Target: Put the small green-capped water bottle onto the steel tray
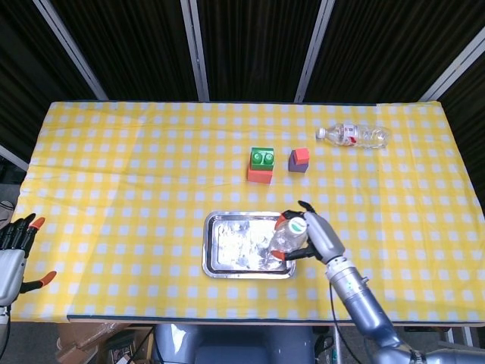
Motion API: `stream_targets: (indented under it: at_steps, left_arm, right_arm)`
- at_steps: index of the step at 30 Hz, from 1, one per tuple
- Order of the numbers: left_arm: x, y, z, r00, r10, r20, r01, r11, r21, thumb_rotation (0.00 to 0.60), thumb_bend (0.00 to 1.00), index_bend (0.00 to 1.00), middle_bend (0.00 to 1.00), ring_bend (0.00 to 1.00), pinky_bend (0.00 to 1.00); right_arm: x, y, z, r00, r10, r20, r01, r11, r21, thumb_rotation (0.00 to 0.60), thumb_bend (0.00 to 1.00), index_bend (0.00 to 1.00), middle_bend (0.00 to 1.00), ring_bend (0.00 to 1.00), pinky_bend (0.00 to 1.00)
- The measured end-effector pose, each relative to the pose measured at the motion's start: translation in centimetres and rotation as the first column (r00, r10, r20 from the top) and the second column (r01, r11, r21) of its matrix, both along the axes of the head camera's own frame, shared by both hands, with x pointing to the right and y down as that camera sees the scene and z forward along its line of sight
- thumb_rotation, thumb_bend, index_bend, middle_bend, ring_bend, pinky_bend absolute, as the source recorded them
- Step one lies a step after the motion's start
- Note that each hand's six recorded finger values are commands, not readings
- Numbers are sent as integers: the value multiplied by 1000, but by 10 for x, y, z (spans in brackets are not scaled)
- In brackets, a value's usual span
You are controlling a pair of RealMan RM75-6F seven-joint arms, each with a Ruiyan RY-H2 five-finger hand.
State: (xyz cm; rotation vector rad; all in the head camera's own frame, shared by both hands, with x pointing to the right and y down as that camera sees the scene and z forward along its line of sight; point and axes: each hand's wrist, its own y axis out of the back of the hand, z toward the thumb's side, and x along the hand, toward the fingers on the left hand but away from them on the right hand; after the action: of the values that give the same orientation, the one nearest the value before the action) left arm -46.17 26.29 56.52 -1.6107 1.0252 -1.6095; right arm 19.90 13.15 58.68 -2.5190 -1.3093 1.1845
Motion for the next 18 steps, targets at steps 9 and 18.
stream_targets:
  at_steps: [9, 18]
  left_arm:
    - [3, 1, 1, 1000, 1, 3, -1, 1000, -3, 600, 141, 36, 0, 0, 0]
    - [2, 0, -1, 1000, -1, -8, 1, 1000, 2, 600, 142, 36, 0, 0, 0]
  right_arm:
    - [83, -14, 1, 995, 87, -52, -88, 996, -11, 600, 827, 885, 687, 378, 0]
    - [52, 2, 4, 1000, -12, 1, 12, 999, -34, 600, 827, 885, 687, 379, 0]
